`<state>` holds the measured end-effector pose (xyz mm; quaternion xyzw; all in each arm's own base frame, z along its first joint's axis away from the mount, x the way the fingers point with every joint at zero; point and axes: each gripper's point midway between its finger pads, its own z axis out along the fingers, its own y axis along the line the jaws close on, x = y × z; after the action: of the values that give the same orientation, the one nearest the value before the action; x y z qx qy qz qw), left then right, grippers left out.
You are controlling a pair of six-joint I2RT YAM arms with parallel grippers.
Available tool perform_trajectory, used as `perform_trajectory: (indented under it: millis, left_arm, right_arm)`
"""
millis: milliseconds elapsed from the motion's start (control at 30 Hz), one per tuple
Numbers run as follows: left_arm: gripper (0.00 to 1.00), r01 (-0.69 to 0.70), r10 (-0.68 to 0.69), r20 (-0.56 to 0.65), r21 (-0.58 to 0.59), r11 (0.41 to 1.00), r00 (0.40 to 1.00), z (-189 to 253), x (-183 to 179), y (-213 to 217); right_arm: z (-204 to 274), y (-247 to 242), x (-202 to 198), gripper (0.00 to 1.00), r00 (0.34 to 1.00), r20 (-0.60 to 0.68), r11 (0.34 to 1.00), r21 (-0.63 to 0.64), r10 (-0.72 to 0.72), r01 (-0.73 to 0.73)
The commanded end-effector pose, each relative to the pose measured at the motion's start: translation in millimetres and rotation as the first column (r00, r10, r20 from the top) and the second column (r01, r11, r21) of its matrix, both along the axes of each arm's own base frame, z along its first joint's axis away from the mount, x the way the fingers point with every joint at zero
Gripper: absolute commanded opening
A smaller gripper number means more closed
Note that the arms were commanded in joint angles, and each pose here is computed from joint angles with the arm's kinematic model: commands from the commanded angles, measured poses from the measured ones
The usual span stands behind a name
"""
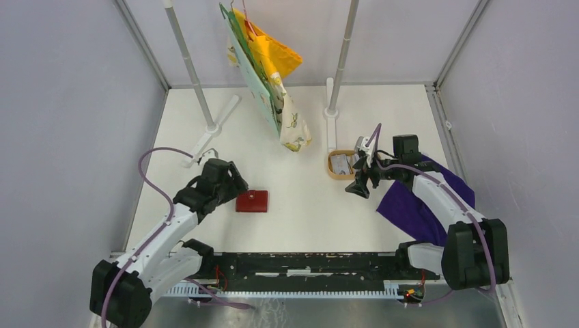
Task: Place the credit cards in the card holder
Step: Move the card holder to the center of the board.
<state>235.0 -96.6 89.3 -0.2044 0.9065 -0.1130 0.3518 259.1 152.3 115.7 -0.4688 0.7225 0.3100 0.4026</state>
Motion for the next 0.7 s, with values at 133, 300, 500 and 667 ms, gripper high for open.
perform_trajectory:
  millis: [133,300,500,667]
  left_arm:
    - [0.64,0.042,-0.056,-0.081,-0.163,0.986,0.995,-26,5,3]
    - [0.56,0.057,-0.090,-0.155,-0.208,0.976,0.984,-47,4,-2]
    - [0.41,0.066,-0.115,-0.185,-0.251,0.966,0.976,-59,0,-9]
    - [0.17,0.068,-0.130,-0.177,-0.318,0.946,0.976,-62,-4,-20]
  right_arm:
    - [3,7,2,0.98,1.000,-0.007,0.998,0.057,0.012,-0.011]
    - [0,8,-2,0.98,1.000,-0.012,0.998,0.064,0.014,-0.013]
    - [-2,7,-3,0.98,1.000,-0.015,0.998,0.064,0.014,-0.013]
    - [-3,10,-6,0.98,0.999,-0.027,0.996,0.080,0.030,-0.028]
